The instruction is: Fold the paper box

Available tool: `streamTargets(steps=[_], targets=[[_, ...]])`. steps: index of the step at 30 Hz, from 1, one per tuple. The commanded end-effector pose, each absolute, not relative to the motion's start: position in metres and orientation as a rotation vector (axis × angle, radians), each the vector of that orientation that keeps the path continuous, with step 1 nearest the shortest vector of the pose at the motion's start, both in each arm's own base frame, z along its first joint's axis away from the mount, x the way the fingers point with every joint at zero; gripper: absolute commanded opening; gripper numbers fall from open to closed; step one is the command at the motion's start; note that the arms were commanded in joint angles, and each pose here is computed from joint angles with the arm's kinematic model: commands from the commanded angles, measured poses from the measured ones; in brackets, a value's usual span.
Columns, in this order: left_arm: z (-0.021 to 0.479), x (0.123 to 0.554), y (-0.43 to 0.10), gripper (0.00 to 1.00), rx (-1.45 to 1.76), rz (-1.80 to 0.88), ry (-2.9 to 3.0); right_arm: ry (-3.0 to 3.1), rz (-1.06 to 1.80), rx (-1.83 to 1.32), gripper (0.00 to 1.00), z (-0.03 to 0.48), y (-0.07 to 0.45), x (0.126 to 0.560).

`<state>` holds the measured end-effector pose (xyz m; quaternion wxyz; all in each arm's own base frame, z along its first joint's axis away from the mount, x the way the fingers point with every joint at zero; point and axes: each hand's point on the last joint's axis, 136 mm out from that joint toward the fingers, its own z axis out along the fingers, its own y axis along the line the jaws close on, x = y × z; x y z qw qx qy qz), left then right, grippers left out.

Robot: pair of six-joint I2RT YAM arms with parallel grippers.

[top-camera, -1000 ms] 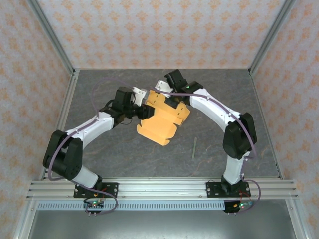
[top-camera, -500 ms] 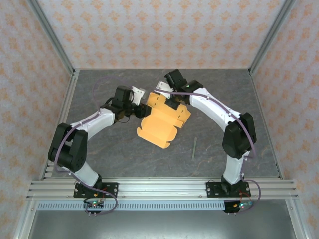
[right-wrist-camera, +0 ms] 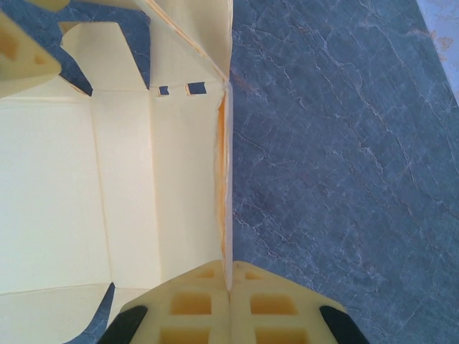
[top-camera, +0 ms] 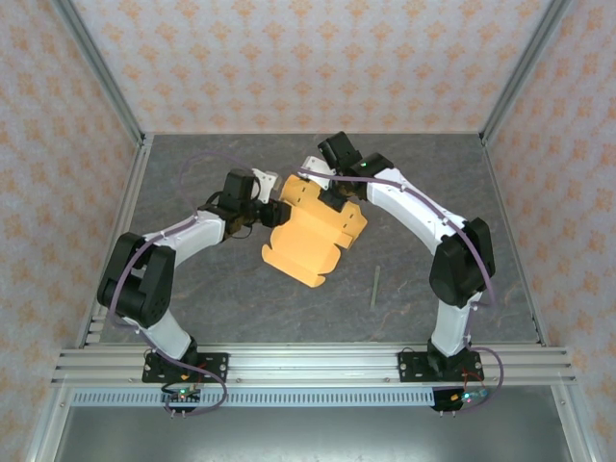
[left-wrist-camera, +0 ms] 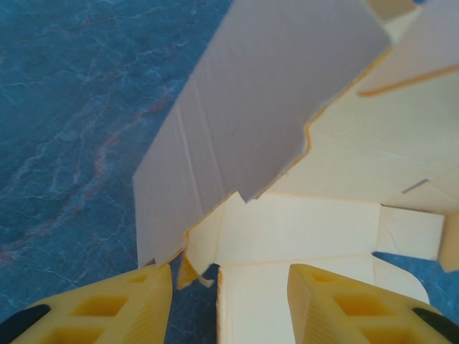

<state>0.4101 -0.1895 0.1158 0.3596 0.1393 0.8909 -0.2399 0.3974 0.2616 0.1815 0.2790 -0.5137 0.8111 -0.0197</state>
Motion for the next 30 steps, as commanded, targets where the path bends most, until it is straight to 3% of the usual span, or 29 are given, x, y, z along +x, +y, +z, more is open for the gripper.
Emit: streamTargets(steps=[1,16,23,30], targets=[[0.137,0.434,-0.183,0.49,0.315,-0.553,2.214,2.176,-0.050,-1.397,0.00,0.187,0.261,0.396],[0.112,0.441,-0.206,0.52,0.413,-0.676,2.266,2.171,-0.030,-1.398,0.00,0.192,0.264,0.396],[0.115,0.438,-0.211,0.28,0.402,-0.710,2.238,2.197,-0.027,-1.375,0.00,0.190,0.266,0.400],[0.114,0.428,-0.226,0.23,0.441,-0.700,2.244,2.228,-0.016,-1.320,0.00,0.190,0.270,0.406]])
